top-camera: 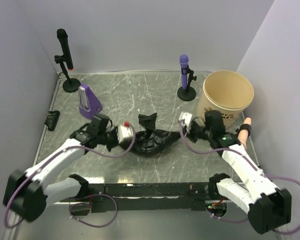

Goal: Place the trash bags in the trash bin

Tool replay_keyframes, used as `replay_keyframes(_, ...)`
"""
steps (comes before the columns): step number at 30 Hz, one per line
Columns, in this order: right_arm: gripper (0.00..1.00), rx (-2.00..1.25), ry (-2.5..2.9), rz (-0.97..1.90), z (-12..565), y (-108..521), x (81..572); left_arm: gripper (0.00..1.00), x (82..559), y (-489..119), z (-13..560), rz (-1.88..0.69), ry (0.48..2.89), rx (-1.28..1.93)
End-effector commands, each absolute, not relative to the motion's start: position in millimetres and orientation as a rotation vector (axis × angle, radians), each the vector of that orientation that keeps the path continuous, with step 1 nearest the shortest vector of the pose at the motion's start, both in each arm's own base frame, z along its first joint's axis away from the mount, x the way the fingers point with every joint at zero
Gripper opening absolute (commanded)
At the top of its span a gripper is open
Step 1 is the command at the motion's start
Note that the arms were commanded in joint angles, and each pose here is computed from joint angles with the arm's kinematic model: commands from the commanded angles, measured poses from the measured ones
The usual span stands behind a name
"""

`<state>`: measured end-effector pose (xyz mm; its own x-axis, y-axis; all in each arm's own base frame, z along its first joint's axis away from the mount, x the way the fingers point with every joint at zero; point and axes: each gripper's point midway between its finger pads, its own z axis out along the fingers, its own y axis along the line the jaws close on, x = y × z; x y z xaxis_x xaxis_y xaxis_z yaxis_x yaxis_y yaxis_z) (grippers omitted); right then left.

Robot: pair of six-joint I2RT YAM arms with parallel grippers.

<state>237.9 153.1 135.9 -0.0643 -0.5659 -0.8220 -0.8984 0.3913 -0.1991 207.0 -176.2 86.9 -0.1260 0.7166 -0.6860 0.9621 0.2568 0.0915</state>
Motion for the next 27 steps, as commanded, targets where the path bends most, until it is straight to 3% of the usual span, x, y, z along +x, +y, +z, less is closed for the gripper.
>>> replay_keyframes(1, 0.0, -1.16, 1.579, 0.568, 220.6, 182.2, 261.3, 0.01, 254.4, -220.8, 194.3, -0.615, 1.723, 1.147)
replay_keyframes(8, 0.0, -0.719, 1.594, 0.516, 331.3, 184.8, 376.7, 0.01, 388.3, -187.0, 288.3, -0.475, 1.884, 0.377)
replay_keyframes(9, 0.0, -0.659, 1.539, 0.46, 378.3, 183.4, 404.6, 0.01, 416.5, -171.2, 308.2, -0.472, 1.888, 0.283)
replay_keyframes(10, 0.0, -0.6, 1.572, 0.42, 385.8, 181.3, 438.3, 0.01, 438.8, -159.7, 317.3, -0.478, 1.927, 0.198)
replay_keyframes(13, 0.0, -0.424, 1.421, 0.346, 495.7, 164.9, 483.7, 0.01, 493.3, -129.1, 413.0, -0.535, 1.821, 0.015)
replay_keyframes(16, 0.0, -0.375, 1.113, 0.326, 606.0, 158.5, 465.0, 0.01, 492.4, -109.2, 539.8, -0.577, 1.44, 0.02)
replay_keyframes(20, 0.0, -0.43, 0.579, 0.261, 715.0, 158.6, 363.0, 0.01, 410.0, -95.5, 679.2, -0.51, 0.873, 0.122)
replay_keyframes(22, 0.0, -0.46, 0.435, 0.183, 727.7, 167.2, 330.6, 0.01, 372.3, -94.7, 718.3, -0.401, 0.679, 0.149)
replay_keyframes(24, 0.0, -0.504, 0.442, 0.142, 702.4, 182.8, 334.1, 0.01, 357.8, -101.7, 721.5, -0.269, 0.619, 0.136)
replay_keyframes(26, 0.01, -0.642, 0.523, 0.083, 630.9, 210.0, 354.0, 0.01, 361.0, -127.1, 677.6, -0.216, 0.664, 0.203)
replay_keyframes(27, 0.01, -0.758, 0.615, 0.052, 568.3, 225.1, 368.9, 0.01, 365.1, -154.4, 630.4, -0.218, 0.729, 0.347)
